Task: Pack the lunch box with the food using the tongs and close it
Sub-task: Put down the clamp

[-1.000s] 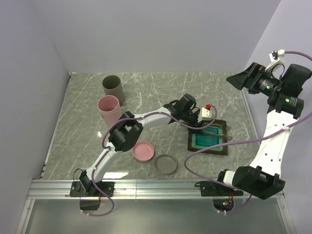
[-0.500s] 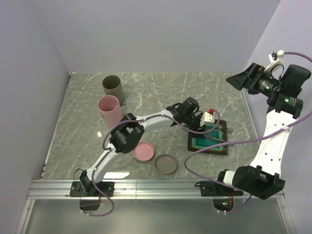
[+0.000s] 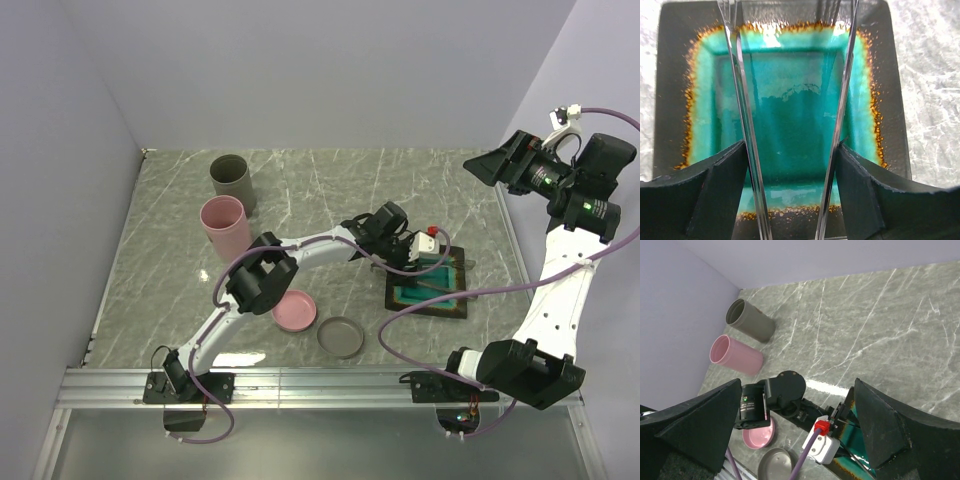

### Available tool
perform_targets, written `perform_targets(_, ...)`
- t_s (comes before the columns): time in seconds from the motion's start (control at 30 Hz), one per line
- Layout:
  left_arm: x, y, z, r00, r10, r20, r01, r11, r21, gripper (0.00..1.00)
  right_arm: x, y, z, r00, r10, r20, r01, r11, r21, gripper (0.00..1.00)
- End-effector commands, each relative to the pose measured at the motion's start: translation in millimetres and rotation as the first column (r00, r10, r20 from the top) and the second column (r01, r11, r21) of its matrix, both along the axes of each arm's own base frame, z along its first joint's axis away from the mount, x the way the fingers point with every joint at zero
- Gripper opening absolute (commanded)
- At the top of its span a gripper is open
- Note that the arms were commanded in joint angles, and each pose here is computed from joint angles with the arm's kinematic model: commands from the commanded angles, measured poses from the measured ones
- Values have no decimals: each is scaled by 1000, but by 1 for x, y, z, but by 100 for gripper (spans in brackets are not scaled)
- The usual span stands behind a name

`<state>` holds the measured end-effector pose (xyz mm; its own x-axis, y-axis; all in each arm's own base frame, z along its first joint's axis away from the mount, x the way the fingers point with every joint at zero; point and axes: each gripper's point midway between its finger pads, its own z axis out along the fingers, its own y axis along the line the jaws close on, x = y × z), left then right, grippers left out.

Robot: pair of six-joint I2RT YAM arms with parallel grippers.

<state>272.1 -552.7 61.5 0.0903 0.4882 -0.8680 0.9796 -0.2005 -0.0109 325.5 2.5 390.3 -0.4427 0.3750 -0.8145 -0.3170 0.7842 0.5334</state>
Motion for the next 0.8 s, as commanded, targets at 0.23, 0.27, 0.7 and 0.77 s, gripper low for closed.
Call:
perform_targets(0.23, -4, -2, 2, 1000, -16, 7, 16, 1000, -2, 81, -6, 4, 13, 998, 20, 57, -19, 1000, -22, 100)
perform_targets(0.27, -5, -3, 9, 1000, -15, 8, 15, 1000, -12, 94, -7, 4, 14, 998, 19, 61, -17, 1000, -24, 100)
perform_targets(0.7, 3, -11, 93, 997, 46, 62, -36, 988, -148, 99, -11, 5, 17, 997, 30, 66, -26, 998, -51, 100)
perform_targets(0.77, 1, -8, 113, 996, 50, 73, -36, 984, -174, 99, -12, 6, 19, 997, 31, 68, -27, 998, -55, 100)
